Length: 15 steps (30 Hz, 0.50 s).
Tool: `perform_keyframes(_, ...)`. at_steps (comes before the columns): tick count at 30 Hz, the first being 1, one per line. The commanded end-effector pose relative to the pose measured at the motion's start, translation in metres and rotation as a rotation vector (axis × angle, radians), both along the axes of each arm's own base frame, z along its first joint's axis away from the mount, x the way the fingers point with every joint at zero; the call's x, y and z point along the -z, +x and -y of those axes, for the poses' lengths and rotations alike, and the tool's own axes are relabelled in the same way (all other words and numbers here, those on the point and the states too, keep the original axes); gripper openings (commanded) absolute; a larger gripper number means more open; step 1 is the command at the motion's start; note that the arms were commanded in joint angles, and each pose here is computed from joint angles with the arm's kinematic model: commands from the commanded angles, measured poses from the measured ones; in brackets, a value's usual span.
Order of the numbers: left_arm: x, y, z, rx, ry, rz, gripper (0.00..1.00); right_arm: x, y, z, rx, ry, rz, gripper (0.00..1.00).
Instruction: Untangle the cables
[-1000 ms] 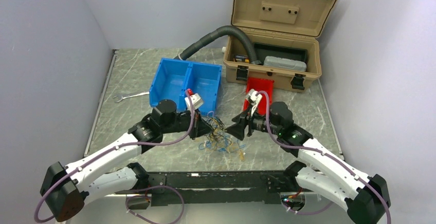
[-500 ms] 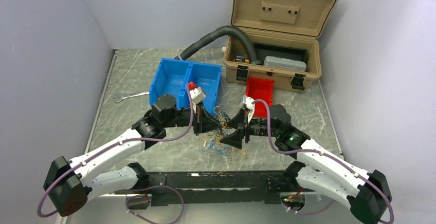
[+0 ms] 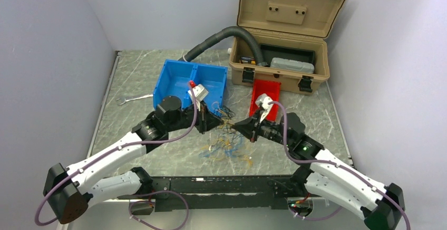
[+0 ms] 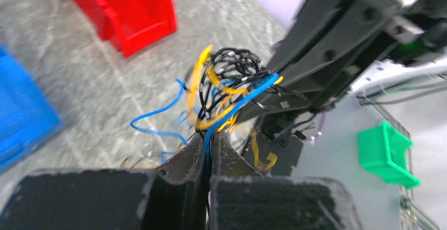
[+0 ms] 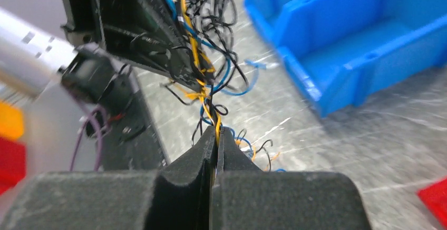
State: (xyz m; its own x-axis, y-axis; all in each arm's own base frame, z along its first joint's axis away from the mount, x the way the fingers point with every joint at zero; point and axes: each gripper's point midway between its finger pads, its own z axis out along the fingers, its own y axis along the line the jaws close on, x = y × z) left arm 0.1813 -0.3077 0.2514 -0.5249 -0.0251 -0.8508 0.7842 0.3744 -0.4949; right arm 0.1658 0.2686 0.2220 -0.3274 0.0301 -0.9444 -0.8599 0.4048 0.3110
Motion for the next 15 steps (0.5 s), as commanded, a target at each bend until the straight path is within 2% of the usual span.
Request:
perform_keyframes(1, 0.021, 0.038, -0.049, -0.329, 0.160, -0.020, 0.07, -0.008, 0.043, 0.045, 0.381, 0.008, 0.008, 0.00)
perform_keyframes(5, 0.036, 0.047, -0.074, -0.417, 0.188, -0.067, 0.08, -0.015, 0.052, 0.067, 0.514, 0.025, -0.002, 0.00)
perform_keyframes(7, 0.042, 0.050, -0.084, -0.454, 0.194, -0.093, 0.13, -0.012, 0.055, 0.077, 0.569, 0.011, -0.016, 0.00)
perform_keyframes(9, 0.048, 0.053, -0.095, -0.500, 0.201, -0.122, 0.33, -0.011, 0.059, 0.085, 0.623, 0.004, -0.033, 0.00)
perform_keyframes(10, 0.050, 0.054, -0.099, -0.515, 0.199, -0.131, 0.48, -0.010, 0.061, 0.089, 0.651, -0.001, -0.043, 0.00)
perform_keyframes(11, 0.051, 0.054, -0.101, -0.522, 0.193, -0.136, 0.57, -0.010, 0.062, 0.093, 0.673, -0.002, -0.053, 0.00)
perform_keyframes(13, 0.051, 0.053, -0.102, -0.515, 0.177, -0.132, 0.63, -0.011, 0.062, 0.094, 0.681, -0.008, -0.058, 0.00)
perform_keyframes(15, 0.052, 0.052, -0.101, -0.504, 0.171, -0.131, 0.64, -0.013, 0.061, 0.093, 0.676, -0.006, -0.058, 0.00)
